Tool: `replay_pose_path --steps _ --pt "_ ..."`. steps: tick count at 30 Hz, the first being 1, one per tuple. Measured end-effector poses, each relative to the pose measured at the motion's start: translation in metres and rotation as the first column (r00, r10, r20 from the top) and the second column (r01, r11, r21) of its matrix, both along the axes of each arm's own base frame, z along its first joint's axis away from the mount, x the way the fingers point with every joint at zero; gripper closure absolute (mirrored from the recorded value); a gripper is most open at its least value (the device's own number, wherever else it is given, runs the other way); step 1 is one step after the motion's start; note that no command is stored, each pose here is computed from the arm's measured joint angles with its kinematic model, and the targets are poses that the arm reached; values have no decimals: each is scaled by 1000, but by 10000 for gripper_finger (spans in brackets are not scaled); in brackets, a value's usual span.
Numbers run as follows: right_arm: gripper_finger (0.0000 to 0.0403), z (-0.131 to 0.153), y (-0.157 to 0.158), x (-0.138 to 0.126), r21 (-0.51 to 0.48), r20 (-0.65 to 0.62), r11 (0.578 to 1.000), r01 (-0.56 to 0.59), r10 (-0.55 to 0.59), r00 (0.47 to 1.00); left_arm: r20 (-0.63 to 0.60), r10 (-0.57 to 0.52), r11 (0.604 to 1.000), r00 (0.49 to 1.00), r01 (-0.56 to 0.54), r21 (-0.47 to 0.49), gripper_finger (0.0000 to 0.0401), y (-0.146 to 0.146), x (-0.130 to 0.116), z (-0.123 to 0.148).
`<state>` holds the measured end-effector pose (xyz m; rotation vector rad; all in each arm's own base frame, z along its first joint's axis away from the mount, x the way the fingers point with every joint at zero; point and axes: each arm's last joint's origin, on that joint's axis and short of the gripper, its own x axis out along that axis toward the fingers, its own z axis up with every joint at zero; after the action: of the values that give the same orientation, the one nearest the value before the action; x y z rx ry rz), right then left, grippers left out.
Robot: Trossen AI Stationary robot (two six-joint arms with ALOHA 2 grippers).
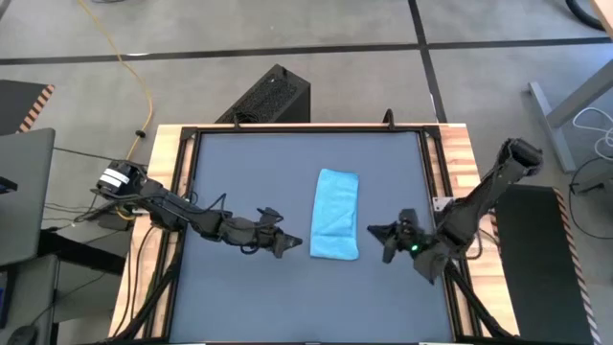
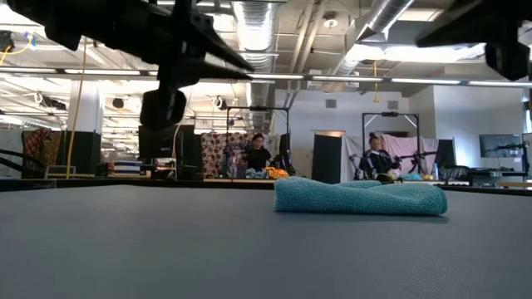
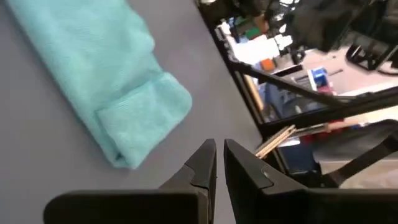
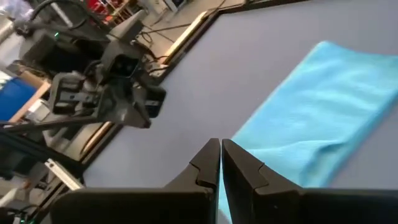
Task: Roll towel
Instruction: Roll the blue microfiber towel
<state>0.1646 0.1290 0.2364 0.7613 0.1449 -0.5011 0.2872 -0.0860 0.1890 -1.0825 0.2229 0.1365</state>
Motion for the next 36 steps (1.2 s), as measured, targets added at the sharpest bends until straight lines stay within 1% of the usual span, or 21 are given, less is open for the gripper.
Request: replay_pose_path --steps 1,4,6,8,11,14,18,22,25,29,32,34,36 --pt "360 -2 4 7 2 6 1000 -12 12 1000 21 -15 1000 1000 14 24 381 -2 0 2" --pt "359 -10 15 32 59 26 995 -82 81 996 111 -120 979 987 99 179 381 -13 -2 11" --pt "354 -18 20 48 121 36 980 -160 157 987 121 -168 965 978 138 224 381 -19 -3 13" --pt "344 -29 23 61 175 21 960 -220 219 975 97 -179 961 979 153 230 381 -20 -4 10" --pt "316 -51 23 74 264 -50 928 -263 285 957 21 -171 965 985 163 205 381 -20 -6 3" --pt "273 -70 22 82 307 -128 909 -283 334 934 -27 -158 973 987 160 166 381 -20 -7 -2" --pt "201 -89 22 87 357 -210 875 -328 417 884 -25 -132 986 991 134 97 381 -19 -7 -2" --pt "140 -93 26 88 344 -216 861 -376 462 860 -14 -74 997 997 75 18 381 -18 -6 -1" --pt "116 -86 25 82 325 -238 865 -383 467 852 -11 -24 999 1000 24 -27 381 -17 -6 -1" --pt "108 -79 20 65 276 -354 888 -368 450 820 -6 37 998 999 -37 -48 381 -16 -6 -1" --pt "107 -73 17 49 216 -442 904 -368 427 789 -12 73 995 997 -73 -62 381 -15 -7 -2" --pt "107 -71 16 41 176 -483 907 -382 418 769 -30 92 993 995 -94 -74 381 -14 -7 -4" --pt "107 -70 16 36 139 -504 914 -381 397 767 -66 96 992 993 -101 -76 381 -14 -8 -7"
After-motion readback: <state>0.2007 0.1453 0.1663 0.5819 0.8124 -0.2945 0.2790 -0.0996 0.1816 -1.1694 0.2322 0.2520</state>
